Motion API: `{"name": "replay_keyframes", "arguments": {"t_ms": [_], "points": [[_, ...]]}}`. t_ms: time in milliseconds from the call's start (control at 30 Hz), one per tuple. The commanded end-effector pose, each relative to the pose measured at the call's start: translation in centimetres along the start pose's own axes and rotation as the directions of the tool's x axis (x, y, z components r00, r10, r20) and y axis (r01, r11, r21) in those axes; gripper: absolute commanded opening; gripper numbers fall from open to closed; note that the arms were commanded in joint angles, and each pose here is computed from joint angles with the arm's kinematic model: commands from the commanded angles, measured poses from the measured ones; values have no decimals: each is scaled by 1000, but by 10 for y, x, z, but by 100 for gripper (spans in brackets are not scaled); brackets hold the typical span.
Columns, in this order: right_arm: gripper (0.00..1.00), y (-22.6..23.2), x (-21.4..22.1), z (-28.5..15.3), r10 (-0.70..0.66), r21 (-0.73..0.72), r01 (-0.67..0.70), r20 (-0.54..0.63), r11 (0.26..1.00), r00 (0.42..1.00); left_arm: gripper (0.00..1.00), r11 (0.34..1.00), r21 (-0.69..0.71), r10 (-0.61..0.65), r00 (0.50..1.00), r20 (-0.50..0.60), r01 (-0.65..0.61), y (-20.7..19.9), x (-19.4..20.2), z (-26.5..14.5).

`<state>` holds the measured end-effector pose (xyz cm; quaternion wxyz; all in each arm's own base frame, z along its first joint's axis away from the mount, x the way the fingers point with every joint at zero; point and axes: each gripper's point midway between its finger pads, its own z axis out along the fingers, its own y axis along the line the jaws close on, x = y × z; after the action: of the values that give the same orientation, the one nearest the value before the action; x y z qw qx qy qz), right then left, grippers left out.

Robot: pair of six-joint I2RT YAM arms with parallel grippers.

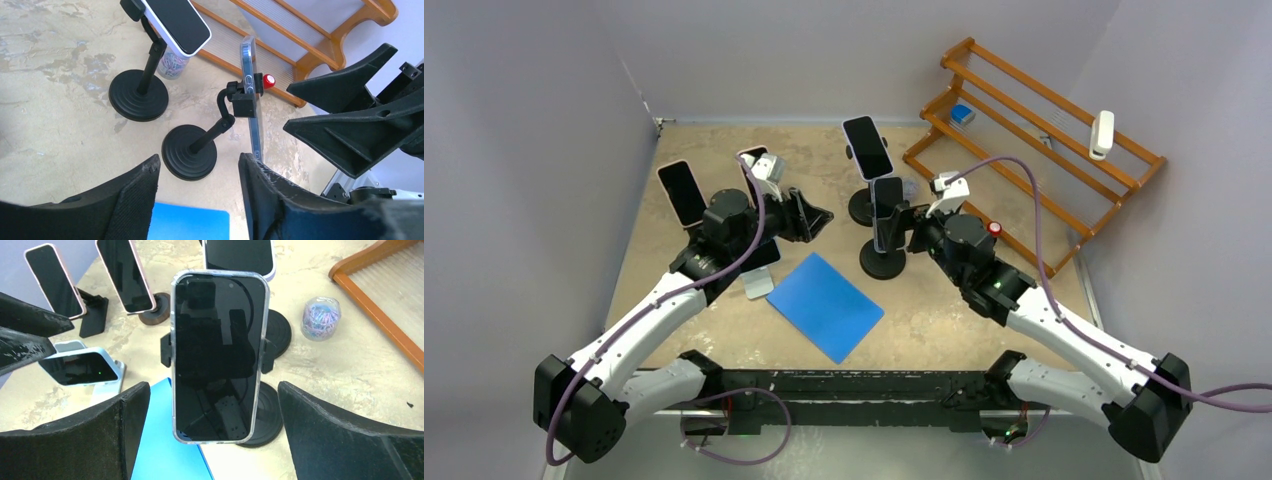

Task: Remove the phone from the phone stand

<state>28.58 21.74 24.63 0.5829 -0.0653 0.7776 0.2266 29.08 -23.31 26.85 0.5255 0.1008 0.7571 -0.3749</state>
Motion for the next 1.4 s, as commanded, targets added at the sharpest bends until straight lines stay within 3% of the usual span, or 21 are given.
{"name": "replay_keyframes", "arguments": {"t_ms": [0,100,200,467,867,1133,1367], "points": [[99,8,-9,-1,-6,-48,7,25,999,1000,59,997,71,20,999,39,-22,-14,-11,-1],[99,16,-6,-1,55,-137,-51,26,989,998,64,996,89,15,999,33,-18,-18,-11,-1],[99,15,-2,0,115,-202,-109,21,973,993,75,995,102,19,999,27,-22,-20,-10,-2],[99,6,4,4,151,-248,-144,9,958,989,83,990,137,29,999,24,-32,-25,-8,-2],[99,3,14,26,97,-216,-105,-47,971,994,88,988,155,18,1000,-4,-17,-26,-1,3],[98,-5,12,38,57,-175,-60,-24,983,998,88,985,172,0,1000,-22,4,-28,3,9],[86,-11,13,43,35,-147,-38,-23,988,999,87,981,192,-28,999,-38,35,-31,1,16]]}}
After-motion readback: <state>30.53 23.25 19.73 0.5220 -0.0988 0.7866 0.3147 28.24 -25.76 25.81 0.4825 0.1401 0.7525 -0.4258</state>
